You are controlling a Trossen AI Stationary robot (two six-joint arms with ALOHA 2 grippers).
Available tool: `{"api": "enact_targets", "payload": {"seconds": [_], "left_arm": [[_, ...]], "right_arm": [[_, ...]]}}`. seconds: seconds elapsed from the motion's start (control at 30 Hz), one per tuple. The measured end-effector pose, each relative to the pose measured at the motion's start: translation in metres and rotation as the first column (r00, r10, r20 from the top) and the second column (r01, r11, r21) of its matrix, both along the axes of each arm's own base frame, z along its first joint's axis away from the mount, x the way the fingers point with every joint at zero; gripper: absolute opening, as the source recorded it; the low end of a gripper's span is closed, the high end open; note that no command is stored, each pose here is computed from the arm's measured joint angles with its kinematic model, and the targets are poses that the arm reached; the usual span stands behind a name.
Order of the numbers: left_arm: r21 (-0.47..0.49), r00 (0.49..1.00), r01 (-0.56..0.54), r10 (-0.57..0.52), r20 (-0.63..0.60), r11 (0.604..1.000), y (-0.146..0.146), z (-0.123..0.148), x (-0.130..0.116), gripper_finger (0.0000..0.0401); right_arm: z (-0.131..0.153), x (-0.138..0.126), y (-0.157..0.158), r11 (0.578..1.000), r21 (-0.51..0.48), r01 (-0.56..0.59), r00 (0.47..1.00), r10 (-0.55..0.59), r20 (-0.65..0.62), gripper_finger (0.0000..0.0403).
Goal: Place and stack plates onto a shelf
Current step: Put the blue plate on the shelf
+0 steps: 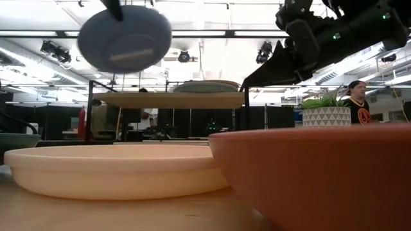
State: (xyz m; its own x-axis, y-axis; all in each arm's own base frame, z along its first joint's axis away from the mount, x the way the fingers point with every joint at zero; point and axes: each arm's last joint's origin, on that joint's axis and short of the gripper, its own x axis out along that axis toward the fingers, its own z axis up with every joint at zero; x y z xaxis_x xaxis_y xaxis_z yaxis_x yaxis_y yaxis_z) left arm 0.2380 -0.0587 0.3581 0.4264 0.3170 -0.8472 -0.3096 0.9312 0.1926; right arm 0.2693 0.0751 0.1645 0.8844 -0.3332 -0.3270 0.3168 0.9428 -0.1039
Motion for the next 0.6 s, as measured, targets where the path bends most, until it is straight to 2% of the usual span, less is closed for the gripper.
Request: {"api": "enact_targets", "payload": {"seconds": [0.13, 0.3, 0.4, 0.5, 0.6], "left_arm": [[0.053, 1.000, -0.014, 0.014, 0.003, 0.998, 0.021, 0.007, 0.005, 0.0015], [0.124, 0.997, -0.055, 0.061, -0.048, 0.991, 0.060, 0.004, 0.014, 0.0015], [0.163, 0.997, -0.067, 0.074, -0.037, 0.984, 0.082, 0.005, 0.019, 0.0015], [0.141, 0.996, -0.073, 0.080, -0.045, 0.987, 0.100, 0.003, 0.020, 0.0015], [0.142, 0.989, -0.099, 0.113, -0.091, 0.985, 0.117, -0.012, 0.019, 0.0015]], "right_arm": [[0.000, 0.000, 0.000, 1.000, -0.005, 0.011, 1.000, -0.011, 0.002, 0.0096], [0.001, 0.000, 0.001, 1.000, 0.005, 0.010, 1.000, -0.010, 0.011, 0.0096], [0.000, -0.001, 0.003, 1.000, 0.007, -0.002, 1.000, 0.002, 0.009, 0.0096], [0.000, -0.001, 0.004, 1.000, 0.005, -0.006, 1.000, 0.006, 0.007, 0.0096], [0.000, -0.002, 0.007, 1.000, 0.001, -0.013, 1.000, 0.013, 0.004, 0.0096]]}}
